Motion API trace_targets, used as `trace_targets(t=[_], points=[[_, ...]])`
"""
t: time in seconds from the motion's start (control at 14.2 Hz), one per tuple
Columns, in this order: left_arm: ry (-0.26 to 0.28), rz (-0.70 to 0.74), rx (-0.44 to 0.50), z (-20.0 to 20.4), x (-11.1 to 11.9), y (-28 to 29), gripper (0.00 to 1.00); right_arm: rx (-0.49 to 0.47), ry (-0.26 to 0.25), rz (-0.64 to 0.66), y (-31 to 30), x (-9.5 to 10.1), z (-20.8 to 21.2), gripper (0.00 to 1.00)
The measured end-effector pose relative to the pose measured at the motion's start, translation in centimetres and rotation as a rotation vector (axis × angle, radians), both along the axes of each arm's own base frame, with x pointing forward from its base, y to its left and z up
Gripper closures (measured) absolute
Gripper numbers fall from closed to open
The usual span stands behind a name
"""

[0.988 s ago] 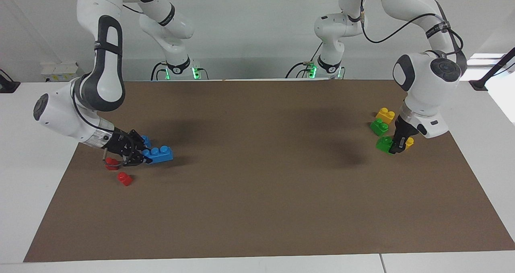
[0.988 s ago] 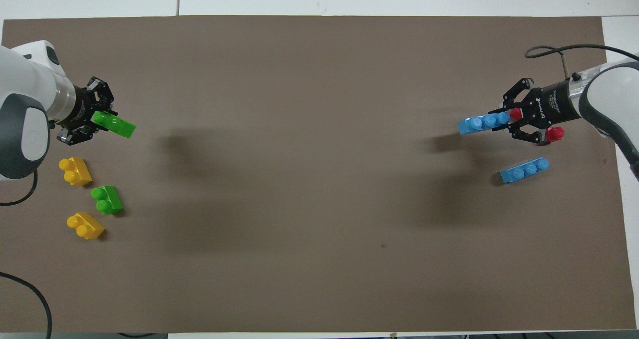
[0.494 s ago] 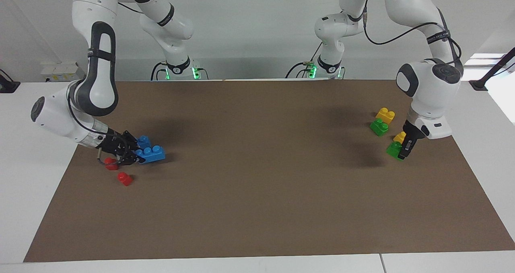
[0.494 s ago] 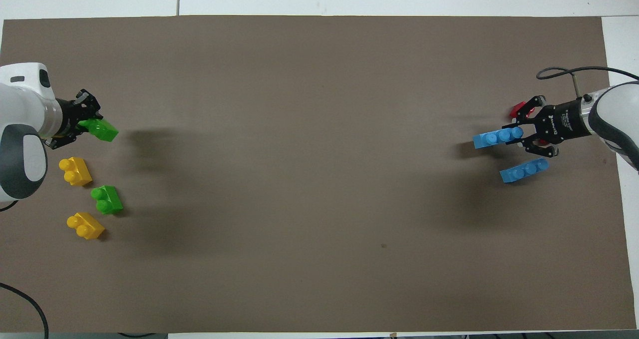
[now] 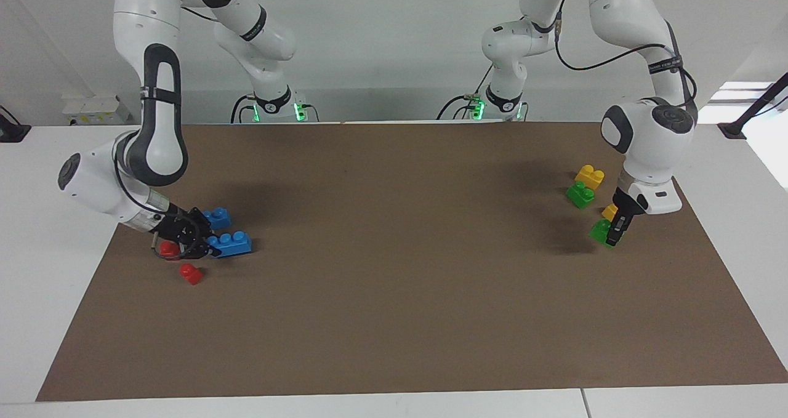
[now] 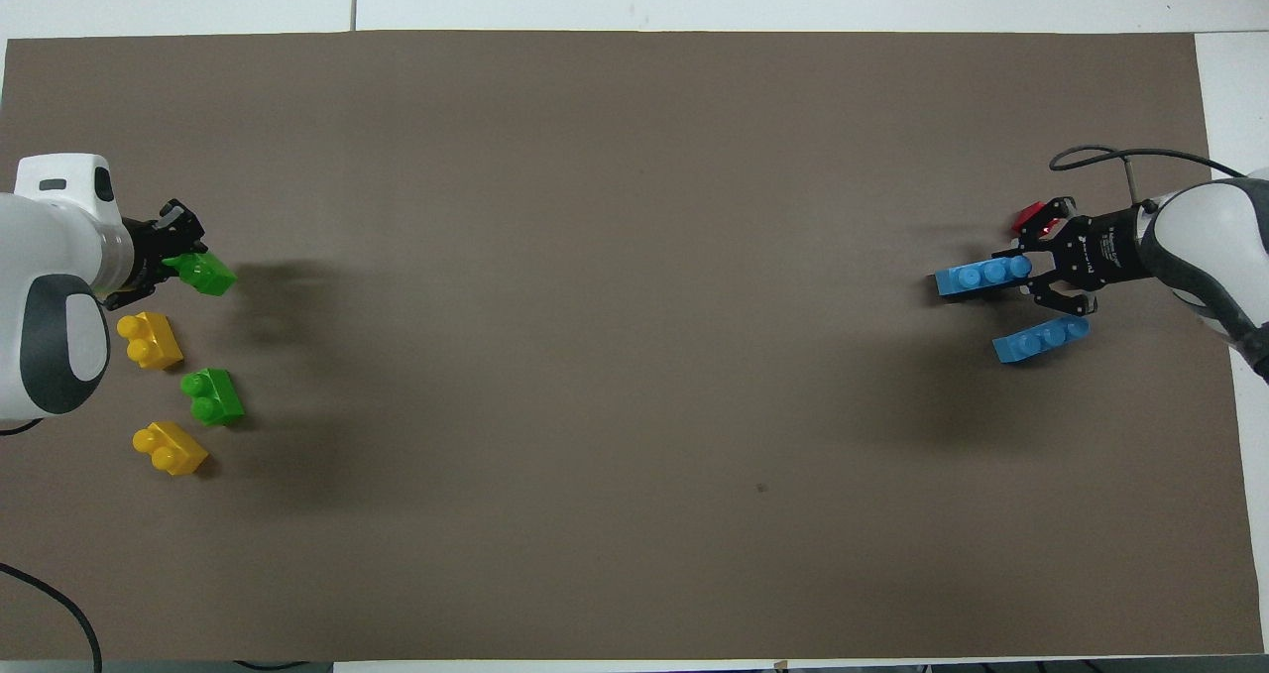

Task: Remove green block with left arm and hold with right
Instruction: 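Carry the green brick toward the green bricks while the right gripper carries the blue brick, then lower and release the green brick while the right gripper releases the blue brick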

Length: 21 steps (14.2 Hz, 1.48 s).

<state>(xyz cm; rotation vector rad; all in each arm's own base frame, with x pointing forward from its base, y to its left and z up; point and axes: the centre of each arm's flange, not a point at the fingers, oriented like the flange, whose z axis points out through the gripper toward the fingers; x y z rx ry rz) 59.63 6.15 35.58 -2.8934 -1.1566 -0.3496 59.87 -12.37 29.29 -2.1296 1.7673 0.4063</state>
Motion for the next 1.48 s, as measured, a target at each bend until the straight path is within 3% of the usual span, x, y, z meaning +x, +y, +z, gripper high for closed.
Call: trace_targets(t=[0.49, 0.99, 1.06, 1.34, 1.41, 1.48], points=[[0.027, 0.004, -0.013, -2.8, -0.2, -0.8, 0.65, -0.003, -0.002, -0.003, -0.2, -0.1, -0.3, 0.66], [0.022, 0.002, -0.015, -3.6, 0.0, -0.8, 0.65, -0.010, -0.009, -0.008, -0.2, -0.1, -0.5, 0.65], [0.020, -0.002, -0.013, -3.7, 0.0, -0.8, 0.65, -0.009, -0.009, -0.007, -0.1, -0.1, -0.5, 0.62], [0.021, -0.014, 0.001, -4.0, 0.1, -0.9, 0.65, -0.008, -0.006, -0.007, 0.3, 0.0, -0.5, 0.20], [0.021, -0.015, 0.001, -4.0, 0.1, -0.9, 0.65, -0.009, -0.006, -0.010, 0.3, 0.0, -0.4, 0.20], [0.021, -0.016, 0.002, -4.0, 0.1, -0.9, 0.65, -0.010, -0.008, -0.014, 0.3, 0.1, -0.2, 0.14]])
